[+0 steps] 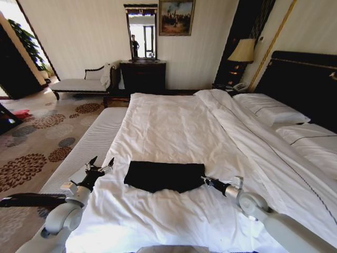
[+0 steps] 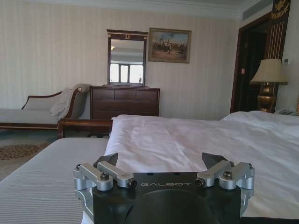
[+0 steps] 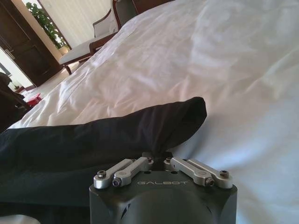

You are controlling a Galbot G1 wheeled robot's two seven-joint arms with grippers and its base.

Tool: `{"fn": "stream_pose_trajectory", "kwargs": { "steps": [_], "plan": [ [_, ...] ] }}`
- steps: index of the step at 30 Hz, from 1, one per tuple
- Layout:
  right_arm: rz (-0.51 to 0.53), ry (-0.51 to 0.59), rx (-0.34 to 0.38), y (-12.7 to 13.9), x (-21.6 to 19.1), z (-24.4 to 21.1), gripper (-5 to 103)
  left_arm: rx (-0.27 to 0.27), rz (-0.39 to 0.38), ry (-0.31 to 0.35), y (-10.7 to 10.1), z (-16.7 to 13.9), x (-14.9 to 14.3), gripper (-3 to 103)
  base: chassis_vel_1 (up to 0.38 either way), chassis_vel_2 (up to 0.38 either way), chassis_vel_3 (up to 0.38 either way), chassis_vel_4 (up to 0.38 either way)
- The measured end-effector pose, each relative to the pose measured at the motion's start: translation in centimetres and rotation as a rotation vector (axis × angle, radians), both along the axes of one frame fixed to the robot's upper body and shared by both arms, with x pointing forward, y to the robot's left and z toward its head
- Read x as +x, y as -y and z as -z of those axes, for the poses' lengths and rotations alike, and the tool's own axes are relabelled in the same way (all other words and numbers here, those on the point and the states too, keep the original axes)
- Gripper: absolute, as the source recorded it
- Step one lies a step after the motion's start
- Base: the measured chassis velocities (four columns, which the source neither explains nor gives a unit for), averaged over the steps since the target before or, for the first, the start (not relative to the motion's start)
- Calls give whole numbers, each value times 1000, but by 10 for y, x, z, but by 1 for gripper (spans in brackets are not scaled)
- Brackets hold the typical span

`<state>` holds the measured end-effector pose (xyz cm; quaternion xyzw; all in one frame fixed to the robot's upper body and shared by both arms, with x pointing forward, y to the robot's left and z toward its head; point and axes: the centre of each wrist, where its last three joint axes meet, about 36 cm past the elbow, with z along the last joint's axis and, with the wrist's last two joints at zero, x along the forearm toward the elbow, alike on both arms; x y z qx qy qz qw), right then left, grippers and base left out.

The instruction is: Fold the clothes on the bed.

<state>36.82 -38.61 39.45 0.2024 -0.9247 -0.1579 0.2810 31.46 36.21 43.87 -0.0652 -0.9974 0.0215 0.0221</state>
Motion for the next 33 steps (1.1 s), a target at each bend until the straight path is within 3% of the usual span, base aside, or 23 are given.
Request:
{"fn": "stream_pose_trajectory", "kwargs": {
  "steps": [15,21,30,33],
  "plan": [
    [76,66,-99,49,-12,-50,4,0,0,0,0,0,0,100,0,0,0,0],
    [92,64,-126,65,-15,-53,4,0,0,0,0,0,0,100,0,0,0,0],
    [135,67,-209,109,-10,-53,4,0,0,0,0,0,0,100,0,0,0,0],
    [133,75,-209,109,-9,-56,4,0,0,0,0,0,0,100,0,0,0,0]
  ]
}}
